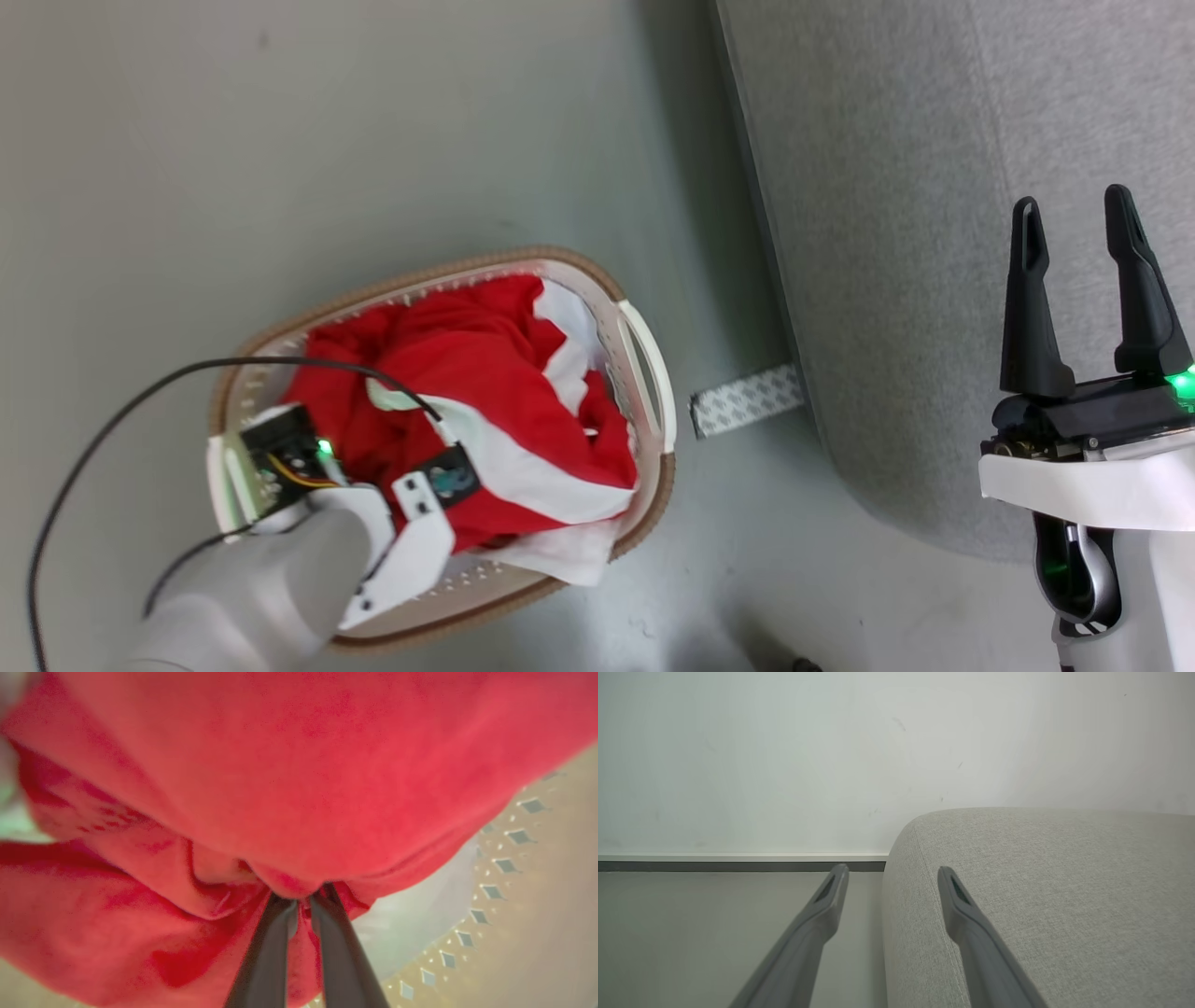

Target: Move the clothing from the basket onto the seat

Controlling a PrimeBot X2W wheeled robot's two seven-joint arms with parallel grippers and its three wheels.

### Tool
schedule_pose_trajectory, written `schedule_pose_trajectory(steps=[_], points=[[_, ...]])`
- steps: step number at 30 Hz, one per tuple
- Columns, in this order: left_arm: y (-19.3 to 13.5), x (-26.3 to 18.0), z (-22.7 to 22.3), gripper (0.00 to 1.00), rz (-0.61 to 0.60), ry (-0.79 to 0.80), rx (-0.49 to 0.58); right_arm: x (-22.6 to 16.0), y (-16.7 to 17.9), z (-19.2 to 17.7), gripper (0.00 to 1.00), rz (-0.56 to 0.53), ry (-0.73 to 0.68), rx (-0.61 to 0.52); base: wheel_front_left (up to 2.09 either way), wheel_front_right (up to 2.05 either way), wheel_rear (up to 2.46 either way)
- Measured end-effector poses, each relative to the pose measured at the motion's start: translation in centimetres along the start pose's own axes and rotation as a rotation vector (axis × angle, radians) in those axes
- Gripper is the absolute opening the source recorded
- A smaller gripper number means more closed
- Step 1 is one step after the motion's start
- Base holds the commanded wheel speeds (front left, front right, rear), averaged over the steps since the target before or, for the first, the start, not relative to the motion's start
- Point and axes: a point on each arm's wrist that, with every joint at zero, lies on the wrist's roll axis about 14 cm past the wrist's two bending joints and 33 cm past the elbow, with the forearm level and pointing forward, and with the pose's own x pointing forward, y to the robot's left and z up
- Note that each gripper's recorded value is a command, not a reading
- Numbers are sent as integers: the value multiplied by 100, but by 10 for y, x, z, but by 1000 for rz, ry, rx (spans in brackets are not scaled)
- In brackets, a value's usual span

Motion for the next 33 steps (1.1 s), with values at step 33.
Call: schedule_pose_trajectory(steps=[33], points=[[-11, -196, 92, 0, 321, -451, -300, -68, 42, 104, 100, 123, -244, 53, 0, 0, 0]])
